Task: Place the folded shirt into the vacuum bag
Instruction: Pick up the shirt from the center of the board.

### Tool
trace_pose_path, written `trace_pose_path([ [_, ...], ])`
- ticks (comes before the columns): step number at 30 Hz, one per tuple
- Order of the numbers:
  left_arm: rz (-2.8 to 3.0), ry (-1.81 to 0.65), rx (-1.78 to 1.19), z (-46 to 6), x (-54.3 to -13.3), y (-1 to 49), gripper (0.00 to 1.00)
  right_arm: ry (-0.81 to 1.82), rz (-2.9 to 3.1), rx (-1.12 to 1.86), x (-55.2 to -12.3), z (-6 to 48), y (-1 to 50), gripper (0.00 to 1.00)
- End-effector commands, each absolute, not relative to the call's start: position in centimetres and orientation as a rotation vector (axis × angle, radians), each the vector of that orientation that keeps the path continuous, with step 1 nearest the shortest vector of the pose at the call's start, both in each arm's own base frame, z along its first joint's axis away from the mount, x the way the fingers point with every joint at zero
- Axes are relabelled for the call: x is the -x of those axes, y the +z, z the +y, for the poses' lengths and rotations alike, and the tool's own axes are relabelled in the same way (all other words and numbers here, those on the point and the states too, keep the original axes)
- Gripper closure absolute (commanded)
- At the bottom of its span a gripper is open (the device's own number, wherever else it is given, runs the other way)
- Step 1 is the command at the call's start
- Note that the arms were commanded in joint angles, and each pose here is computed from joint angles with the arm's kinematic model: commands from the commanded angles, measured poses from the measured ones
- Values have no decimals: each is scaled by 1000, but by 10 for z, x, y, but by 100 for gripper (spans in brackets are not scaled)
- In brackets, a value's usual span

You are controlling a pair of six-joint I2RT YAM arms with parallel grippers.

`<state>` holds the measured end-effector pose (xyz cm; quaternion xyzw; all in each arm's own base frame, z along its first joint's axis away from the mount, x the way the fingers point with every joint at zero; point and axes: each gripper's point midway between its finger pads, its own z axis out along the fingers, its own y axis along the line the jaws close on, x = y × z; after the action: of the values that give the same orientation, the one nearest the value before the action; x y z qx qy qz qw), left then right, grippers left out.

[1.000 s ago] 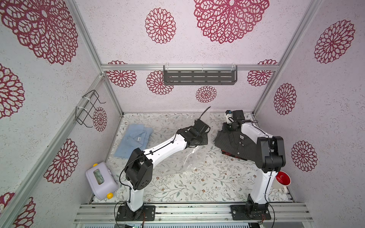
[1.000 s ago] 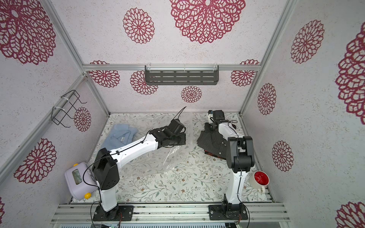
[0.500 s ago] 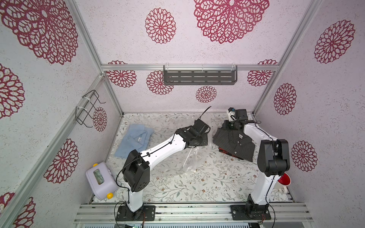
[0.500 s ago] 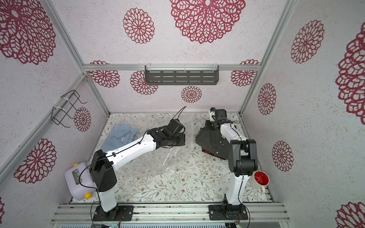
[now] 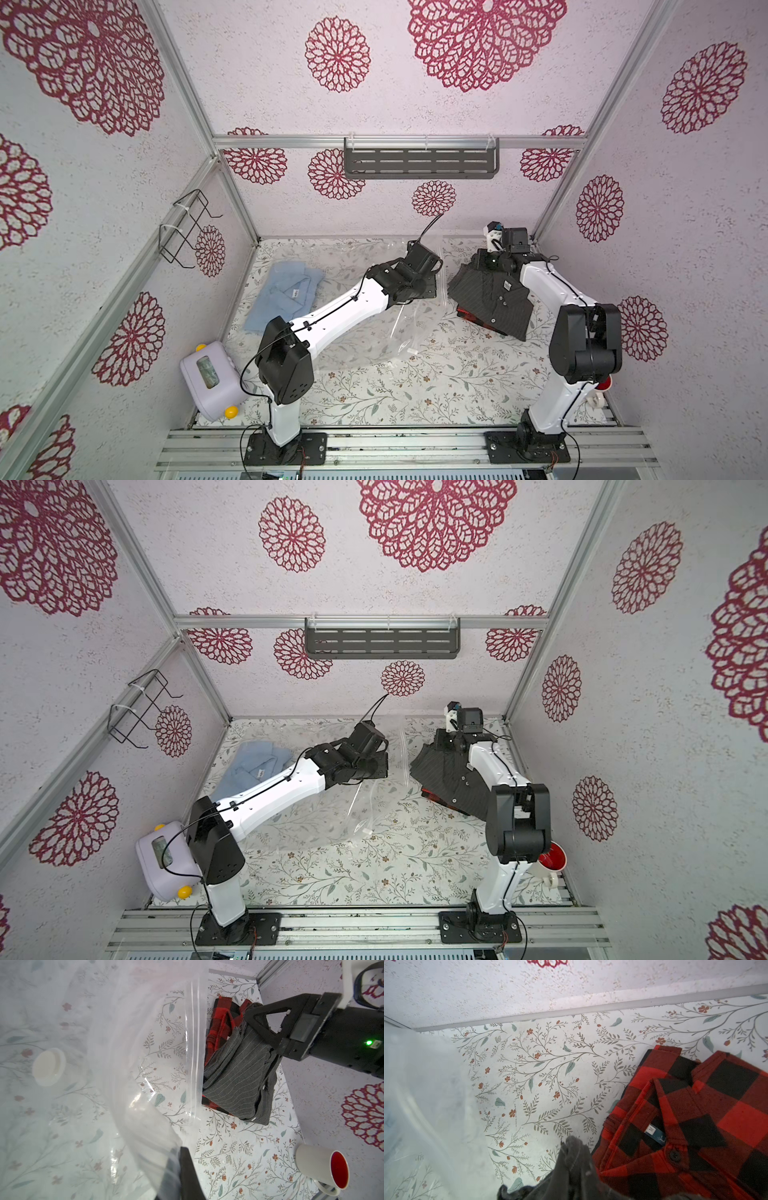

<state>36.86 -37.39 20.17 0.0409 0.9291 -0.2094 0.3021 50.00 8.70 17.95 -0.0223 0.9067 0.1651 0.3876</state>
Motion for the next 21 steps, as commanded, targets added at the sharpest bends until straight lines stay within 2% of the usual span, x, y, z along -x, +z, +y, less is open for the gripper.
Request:
trace_pose_path([
  [1, 2520, -641, -111, -403, -370, 157, 100, 464, 2192, 66, -499, 90, 226, 100],
  [5, 2540, -663, -82, -413, -374, 132, 100, 461, 2200, 49, -498, 86, 225, 100],
  [12, 2541, -664, -43, -418, -378, 115, 100, 475, 2181, 28, -489, 81, 234, 100],
  [21, 2463, -762, 14, -414, -375, 154, 100, 714, 2155, 17, -483, 114, 230, 100],
])
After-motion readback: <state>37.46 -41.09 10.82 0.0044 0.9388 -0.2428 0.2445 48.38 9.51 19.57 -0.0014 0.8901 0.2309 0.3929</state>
